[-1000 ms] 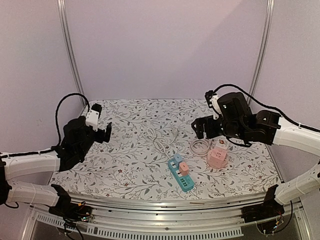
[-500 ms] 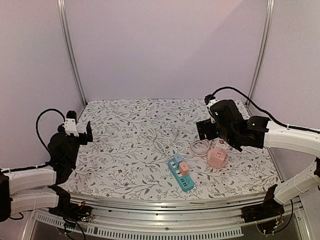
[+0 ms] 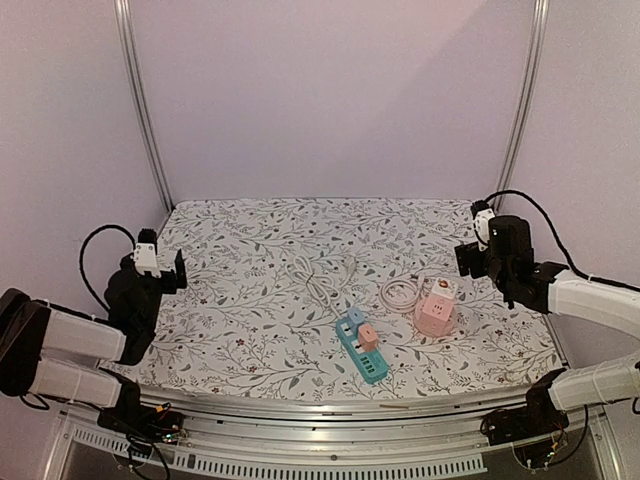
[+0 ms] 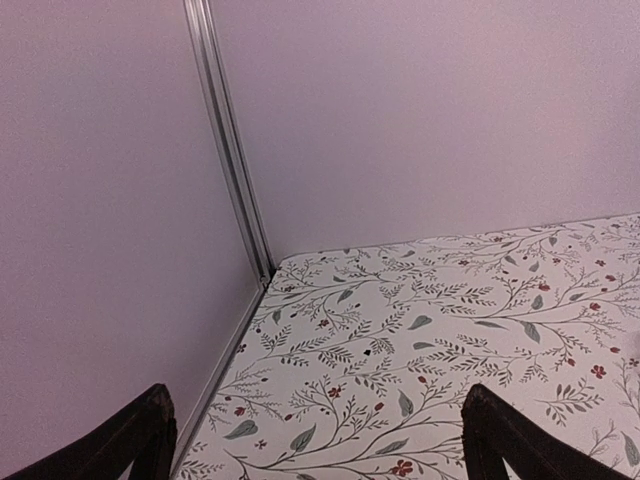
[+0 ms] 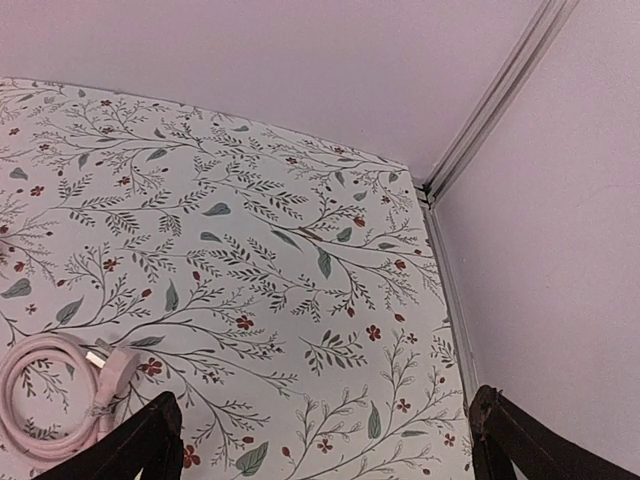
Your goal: Insert the plug
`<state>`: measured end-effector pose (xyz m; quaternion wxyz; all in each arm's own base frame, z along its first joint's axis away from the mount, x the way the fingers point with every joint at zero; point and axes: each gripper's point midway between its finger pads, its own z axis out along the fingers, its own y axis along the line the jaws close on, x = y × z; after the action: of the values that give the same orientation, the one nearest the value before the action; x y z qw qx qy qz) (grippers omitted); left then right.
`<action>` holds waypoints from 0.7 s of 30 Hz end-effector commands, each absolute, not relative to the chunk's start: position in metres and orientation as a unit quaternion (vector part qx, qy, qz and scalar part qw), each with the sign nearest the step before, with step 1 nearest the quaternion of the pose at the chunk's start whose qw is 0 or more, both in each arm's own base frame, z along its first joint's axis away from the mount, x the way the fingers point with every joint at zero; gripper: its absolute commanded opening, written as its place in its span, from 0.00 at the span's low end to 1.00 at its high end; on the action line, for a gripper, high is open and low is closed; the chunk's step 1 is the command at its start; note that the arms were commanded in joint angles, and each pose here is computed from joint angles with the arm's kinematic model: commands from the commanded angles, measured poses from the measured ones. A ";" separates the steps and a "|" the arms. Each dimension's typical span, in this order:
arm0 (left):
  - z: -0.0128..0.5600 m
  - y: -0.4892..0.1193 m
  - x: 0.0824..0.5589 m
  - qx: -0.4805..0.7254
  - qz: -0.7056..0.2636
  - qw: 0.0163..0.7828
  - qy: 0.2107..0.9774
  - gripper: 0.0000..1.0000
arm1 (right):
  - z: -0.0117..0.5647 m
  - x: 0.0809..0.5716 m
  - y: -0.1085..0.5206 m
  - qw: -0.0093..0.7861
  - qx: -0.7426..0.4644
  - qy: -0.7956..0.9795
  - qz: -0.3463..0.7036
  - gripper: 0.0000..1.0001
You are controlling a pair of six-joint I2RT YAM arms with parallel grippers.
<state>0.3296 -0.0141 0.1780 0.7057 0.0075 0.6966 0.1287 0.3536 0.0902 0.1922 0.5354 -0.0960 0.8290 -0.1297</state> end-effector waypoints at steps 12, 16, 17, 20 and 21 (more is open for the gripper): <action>0.146 -0.015 0.352 0.001 0.086 0.707 0.702 0.99 | 0.162 0.368 0.045 0.635 -0.053 0.764 -0.099 0.99; 0.137 -0.018 0.360 0.010 0.088 0.696 0.713 0.99 | 0.160 0.368 0.032 0.658 -0.036 0.746 -0.091 0.99; 0.137 -0.019 0.362 0.010 0.085 0.692 0.717 0.99 | 0.157 0.369 0.029 0.661 -0.033 0.744 -0.090 0.99; 0.139 -0.017 0.367 0.008 0.091 0.694 0.714 0.99 | 0.155 0.374 0.024 0.668 -0.025 0.737 -0.096 0.99; 0.137 -0.016 0.368 0.005 0.093 0.691 0.717 0.99 | 0.148 0.377 0.021 0.661 -0.024 0.744 -0.097 0.99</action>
<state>0.3574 -0.0177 0.1062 0.6485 0.0235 0.7542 0.1005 0.3678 0.0234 0.1349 0.6252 -0.0370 0.7715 -0.1120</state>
